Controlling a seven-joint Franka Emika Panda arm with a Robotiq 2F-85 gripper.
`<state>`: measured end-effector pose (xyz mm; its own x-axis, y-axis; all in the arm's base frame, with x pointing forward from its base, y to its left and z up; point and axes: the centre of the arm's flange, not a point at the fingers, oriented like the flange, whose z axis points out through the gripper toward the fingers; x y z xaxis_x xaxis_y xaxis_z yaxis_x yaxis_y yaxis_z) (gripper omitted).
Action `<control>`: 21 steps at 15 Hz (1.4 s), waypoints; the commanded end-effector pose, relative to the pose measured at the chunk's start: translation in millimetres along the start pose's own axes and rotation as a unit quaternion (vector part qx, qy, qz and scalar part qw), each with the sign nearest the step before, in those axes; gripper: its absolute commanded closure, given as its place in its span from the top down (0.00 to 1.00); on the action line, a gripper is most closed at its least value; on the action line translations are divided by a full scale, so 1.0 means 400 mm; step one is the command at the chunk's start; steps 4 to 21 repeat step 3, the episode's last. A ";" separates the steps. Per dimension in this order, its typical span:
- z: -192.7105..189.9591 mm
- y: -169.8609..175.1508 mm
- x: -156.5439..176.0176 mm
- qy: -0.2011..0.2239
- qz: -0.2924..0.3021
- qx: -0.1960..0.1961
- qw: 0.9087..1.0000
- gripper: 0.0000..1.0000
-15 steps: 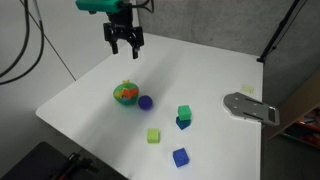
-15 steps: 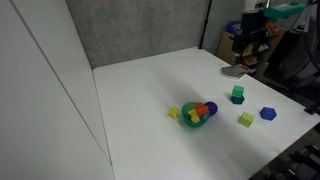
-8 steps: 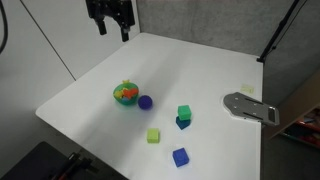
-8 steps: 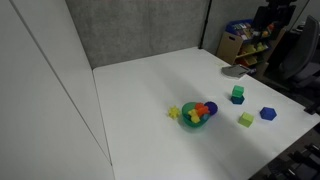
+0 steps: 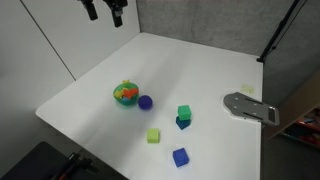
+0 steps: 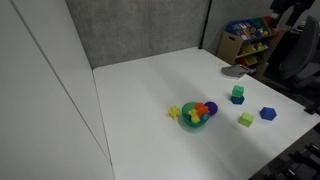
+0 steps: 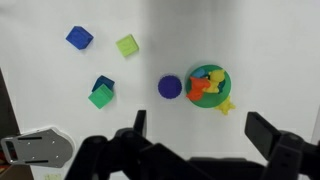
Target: Put the orange object in the bowl
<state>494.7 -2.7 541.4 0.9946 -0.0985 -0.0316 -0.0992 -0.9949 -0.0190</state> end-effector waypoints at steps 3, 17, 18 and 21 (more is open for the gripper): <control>0.007 0.002 -0.005 -0.003 -0.001 0.000 1.000 1.00; 0.007 0.002 -0.005 -0.003 -0.001 0.000 1.000 1.00; 0.007 0.002 -0.005 -0.003 -0.001 0.000 1.000 1.00; 0.007 0.002 -0.005 -0.003 -0.001 0.000 1.000 1.00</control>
